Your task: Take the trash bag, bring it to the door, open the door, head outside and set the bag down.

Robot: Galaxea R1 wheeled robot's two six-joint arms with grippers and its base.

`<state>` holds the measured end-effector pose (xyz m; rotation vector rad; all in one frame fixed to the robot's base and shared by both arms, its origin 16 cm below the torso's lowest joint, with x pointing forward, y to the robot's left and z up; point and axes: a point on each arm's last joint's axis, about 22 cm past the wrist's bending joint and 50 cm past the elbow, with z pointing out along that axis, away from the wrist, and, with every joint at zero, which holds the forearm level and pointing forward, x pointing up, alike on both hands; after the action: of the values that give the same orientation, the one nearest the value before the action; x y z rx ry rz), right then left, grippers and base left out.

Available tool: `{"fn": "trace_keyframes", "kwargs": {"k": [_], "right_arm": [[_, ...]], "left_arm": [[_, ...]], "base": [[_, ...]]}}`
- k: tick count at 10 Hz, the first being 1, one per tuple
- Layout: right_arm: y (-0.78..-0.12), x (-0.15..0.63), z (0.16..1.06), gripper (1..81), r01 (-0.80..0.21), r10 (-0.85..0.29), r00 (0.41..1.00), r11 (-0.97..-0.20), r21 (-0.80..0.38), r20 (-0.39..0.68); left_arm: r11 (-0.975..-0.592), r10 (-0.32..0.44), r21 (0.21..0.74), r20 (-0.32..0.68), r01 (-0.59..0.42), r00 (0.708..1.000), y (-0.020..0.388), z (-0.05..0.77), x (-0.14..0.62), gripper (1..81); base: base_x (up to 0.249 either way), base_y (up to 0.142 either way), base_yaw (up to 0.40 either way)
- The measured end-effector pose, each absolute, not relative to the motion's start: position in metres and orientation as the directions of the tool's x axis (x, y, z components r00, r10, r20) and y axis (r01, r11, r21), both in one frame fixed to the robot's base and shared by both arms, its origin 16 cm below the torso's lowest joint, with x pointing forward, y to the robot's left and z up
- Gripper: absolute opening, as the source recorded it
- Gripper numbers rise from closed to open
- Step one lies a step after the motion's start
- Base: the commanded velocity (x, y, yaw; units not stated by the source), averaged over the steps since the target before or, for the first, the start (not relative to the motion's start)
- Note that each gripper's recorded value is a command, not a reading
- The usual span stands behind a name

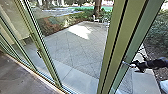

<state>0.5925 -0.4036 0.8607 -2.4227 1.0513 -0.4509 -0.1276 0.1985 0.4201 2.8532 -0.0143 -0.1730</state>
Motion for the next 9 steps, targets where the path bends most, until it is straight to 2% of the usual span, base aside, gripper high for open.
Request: {"fn": "trace_keyframes", "kwargs": {"k": [5, 7, 9], "right_arm": [[-0.418, 0.606, 0.917, 81.1, -0.564, -0.723, 0.664, -0.650, -0.509, 0.188], [-0.424, 0.609, 0.930, 81.1, -0.483, -0.628, 0.728, -0.755, -0.443, 0.276], [-0.442, 0.613, 0.944, 81.1, -0.378, -0.486, 0.783, -0.868, -0.324, 0.389]], "left_arm": [[-0.960, -0.027, 0.281, -0.097, 0.001, 0.995, 0.198, 0.419, -0.120, 1.0], [-0.960, -0.027, 0.281, -0.100, 0.002, 0.995, 0.198, 0.420, -0.122, 1.0], [-0.960, -0.027, 0.281, -0.099, 0.002, 0.995, 0.198, 0.420, -0.121, 1.0]], "base": [[0.000, 0.000, 0.000], [0.000, 0.000, 0.000], [0.000, 0.000, 0.000]]}}
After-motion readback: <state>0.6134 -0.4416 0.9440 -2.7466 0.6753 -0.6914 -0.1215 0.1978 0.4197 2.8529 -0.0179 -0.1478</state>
